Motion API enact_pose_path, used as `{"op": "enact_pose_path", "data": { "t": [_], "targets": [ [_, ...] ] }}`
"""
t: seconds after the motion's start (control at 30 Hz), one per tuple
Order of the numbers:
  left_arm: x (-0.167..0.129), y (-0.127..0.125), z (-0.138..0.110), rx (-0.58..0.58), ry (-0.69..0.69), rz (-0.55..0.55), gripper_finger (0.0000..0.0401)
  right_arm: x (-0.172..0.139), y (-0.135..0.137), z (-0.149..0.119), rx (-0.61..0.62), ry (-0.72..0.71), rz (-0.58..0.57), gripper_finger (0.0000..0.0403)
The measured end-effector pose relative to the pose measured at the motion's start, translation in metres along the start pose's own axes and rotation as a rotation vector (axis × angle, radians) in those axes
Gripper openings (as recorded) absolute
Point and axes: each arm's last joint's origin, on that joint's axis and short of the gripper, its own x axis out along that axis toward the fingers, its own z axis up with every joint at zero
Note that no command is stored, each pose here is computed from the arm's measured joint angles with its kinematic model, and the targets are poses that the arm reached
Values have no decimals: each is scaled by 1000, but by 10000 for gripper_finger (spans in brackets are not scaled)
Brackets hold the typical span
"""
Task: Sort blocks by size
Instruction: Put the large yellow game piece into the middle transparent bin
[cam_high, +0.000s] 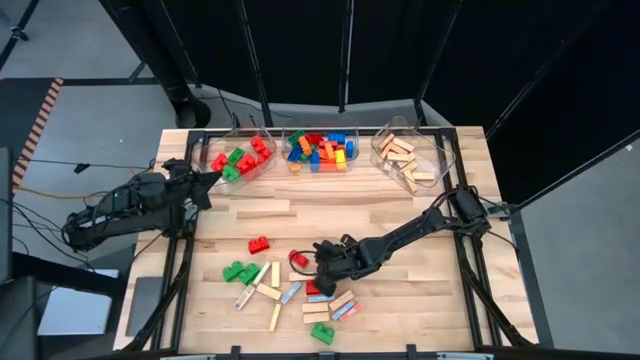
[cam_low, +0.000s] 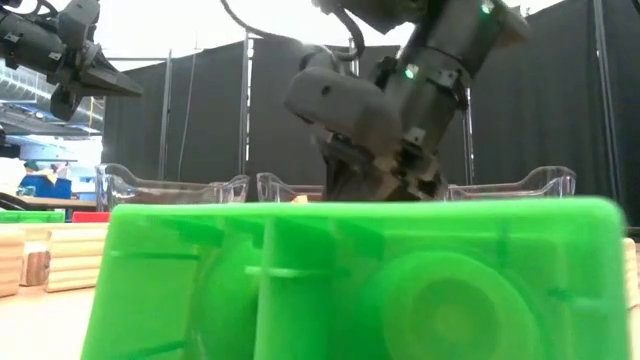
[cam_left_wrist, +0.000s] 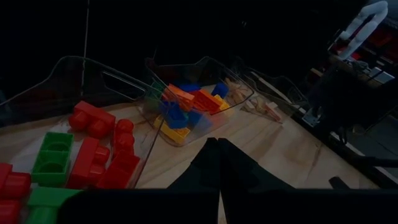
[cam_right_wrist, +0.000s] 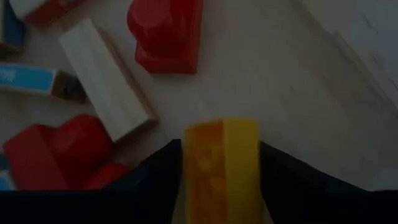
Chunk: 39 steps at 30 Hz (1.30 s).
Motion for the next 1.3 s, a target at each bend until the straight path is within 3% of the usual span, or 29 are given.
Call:
{"op": "enact_pose_path", "data": {
  "t": [0.13, 0.27, 0.4, 0.53, 0.67, 0.83, 0.93, 1.07, 1.13, 1.3],
  "targets": [
    [0, 0, 0, 0, 0, 0, 2, 3, -4, -4, -32, 18, 18, 175],
    [0, 0, 0, 0, 0, 0, 2, 2, -9, 2, -41, 35, 14, 96],
    [0, 0, 0, 0, 0, 0, 2, 2, -14, 22, -81, 24, 12, 101],
    [0, 0, 0, 0, -1, 0, 2, -3, -36, 71, -121, -60, -14, 101],
    [0, 0, 0, 0, -1, 0, 2, -20, -80, 132, -123, -185, -87, 101],
    [0, 0, 0, 0, -1, 0, 2, -36, -162, 196, -38, -298, -203, 101],
    [0, 0, 0, 0, -1, 0, 2, -45, -205, 219, 55, -335, -235, 101],
    [0, 0, 0, 0, -1, 0, 2, -48, -250, 229, 150, -312, -179, 102],
    [0, 0, 0, 0, -1, 0, 2, -49, -261, 230, 166, -297, -156, 138],
    [0, 0, 0, 0, -1, 0, 2, -49, -266, 229, 122, -271, -146, 274]
  ]
}}
